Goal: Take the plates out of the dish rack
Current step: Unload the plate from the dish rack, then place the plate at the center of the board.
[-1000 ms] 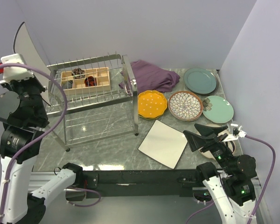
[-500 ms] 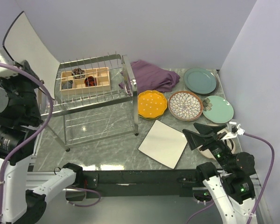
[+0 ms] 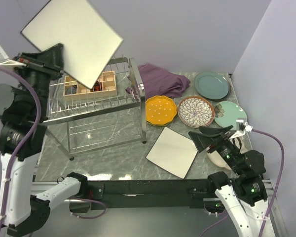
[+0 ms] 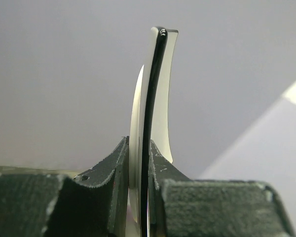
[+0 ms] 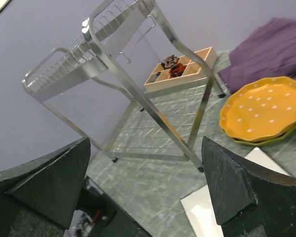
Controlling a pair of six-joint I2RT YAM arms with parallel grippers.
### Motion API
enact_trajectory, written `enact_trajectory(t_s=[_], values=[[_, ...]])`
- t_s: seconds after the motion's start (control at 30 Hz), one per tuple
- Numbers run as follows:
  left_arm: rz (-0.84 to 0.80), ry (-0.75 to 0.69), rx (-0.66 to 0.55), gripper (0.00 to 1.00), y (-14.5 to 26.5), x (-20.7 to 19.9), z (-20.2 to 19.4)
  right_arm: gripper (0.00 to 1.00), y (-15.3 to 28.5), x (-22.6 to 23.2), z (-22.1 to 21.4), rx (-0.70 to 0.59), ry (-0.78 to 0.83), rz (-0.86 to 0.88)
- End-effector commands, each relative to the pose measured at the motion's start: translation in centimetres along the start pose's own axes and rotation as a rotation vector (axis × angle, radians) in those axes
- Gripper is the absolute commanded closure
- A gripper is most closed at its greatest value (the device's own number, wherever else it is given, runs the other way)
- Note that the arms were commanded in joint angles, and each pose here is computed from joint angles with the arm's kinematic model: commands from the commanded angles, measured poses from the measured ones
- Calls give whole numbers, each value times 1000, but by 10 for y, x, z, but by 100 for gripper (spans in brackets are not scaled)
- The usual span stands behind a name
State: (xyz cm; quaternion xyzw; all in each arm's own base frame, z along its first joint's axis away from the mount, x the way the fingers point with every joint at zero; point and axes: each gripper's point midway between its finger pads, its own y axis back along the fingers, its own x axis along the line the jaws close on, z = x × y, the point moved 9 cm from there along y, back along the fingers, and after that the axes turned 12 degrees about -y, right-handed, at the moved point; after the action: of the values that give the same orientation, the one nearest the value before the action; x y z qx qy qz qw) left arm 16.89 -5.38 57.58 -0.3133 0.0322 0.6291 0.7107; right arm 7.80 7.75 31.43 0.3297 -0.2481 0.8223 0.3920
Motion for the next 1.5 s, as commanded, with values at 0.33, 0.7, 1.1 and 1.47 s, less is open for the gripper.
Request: enact_trajectory(t_s=[0.33, 0.7, 1.1, 1.47], values=[[-600, 631, -57, 99, -34, -98, -13, 0, -16, 32, 33, -225, -127, 194], [-629, 751, 82, 99, -35, -159, -96, 0, -35, 42, 53, -380, -390, 346], [-635, 773, 165, 99, -15, -186, -156, 1, -43, 36, 65, -463, -505, 259], [-645, 818, 198, 99, 7, -185, -189, 19, -58, 14, 62, -521, -617, 190]])
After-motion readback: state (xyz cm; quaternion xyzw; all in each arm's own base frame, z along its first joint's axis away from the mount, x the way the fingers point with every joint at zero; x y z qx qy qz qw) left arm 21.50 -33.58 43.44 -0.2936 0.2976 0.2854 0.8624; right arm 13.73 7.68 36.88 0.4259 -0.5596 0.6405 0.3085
